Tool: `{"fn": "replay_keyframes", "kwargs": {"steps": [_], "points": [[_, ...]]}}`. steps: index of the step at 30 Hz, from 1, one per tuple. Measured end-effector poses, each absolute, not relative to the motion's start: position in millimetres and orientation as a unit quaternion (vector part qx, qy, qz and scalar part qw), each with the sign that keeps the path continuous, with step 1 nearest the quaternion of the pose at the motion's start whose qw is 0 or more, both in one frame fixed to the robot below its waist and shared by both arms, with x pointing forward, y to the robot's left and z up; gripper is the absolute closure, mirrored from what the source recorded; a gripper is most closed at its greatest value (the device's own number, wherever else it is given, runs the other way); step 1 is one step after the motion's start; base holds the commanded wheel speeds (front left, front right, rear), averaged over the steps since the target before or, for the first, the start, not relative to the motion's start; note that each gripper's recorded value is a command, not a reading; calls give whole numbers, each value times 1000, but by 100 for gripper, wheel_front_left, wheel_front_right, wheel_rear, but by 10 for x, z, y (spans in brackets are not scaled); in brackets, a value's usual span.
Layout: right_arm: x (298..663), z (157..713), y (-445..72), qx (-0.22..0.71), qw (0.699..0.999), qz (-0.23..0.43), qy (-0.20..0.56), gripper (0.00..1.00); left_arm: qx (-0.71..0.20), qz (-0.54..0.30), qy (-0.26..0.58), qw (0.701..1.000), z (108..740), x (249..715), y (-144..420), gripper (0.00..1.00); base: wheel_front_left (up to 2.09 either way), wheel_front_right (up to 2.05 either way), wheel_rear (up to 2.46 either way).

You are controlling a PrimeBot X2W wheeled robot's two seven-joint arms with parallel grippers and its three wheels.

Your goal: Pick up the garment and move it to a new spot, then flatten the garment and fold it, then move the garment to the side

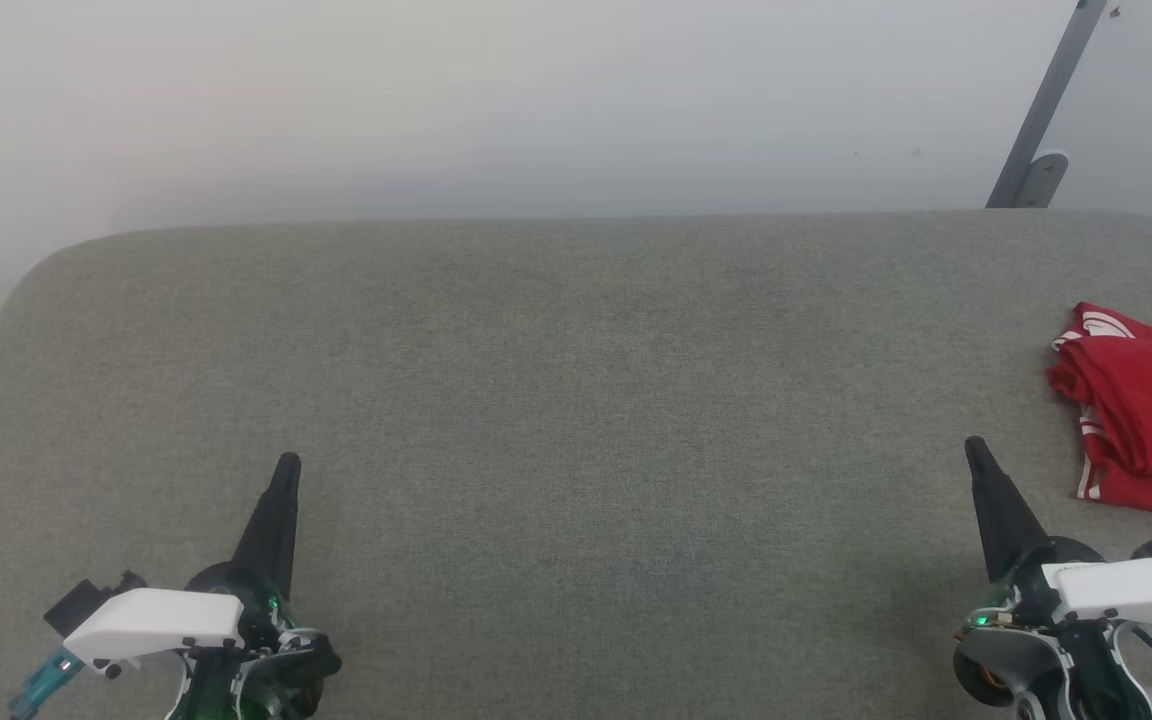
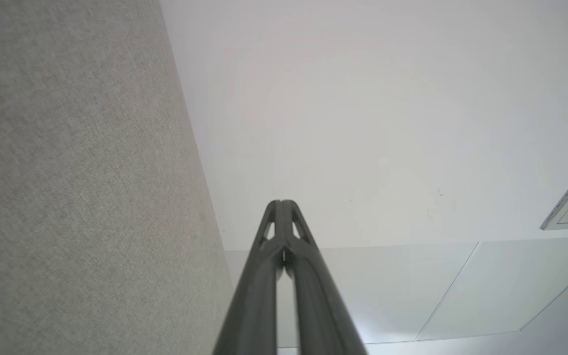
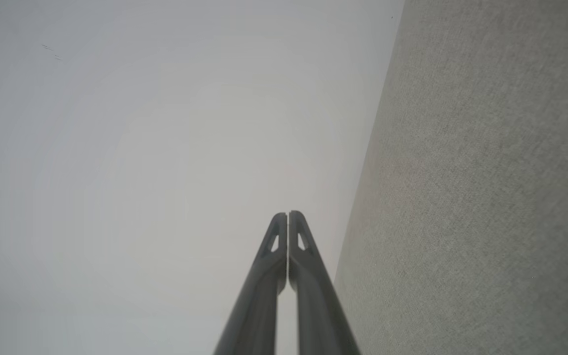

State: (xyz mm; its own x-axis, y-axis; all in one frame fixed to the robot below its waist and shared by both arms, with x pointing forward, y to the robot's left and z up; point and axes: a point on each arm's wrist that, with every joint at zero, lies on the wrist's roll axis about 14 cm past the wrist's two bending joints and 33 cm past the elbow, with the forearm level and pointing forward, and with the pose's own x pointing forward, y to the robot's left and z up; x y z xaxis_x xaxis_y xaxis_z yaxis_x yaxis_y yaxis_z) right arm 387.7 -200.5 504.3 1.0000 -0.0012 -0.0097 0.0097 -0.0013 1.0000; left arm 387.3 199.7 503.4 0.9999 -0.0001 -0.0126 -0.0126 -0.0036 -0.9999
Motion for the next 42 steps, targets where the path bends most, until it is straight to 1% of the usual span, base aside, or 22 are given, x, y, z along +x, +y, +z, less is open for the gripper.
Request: {"fn": "replay_keyframes", "kwargs": {"steps": [42], "points": [[3878, 5043, -2005, 708, 707, -4, 3, 100, -708, 4, 4, 706, 5035, 3873, 1997, 100, 0, 0, 0]]}}
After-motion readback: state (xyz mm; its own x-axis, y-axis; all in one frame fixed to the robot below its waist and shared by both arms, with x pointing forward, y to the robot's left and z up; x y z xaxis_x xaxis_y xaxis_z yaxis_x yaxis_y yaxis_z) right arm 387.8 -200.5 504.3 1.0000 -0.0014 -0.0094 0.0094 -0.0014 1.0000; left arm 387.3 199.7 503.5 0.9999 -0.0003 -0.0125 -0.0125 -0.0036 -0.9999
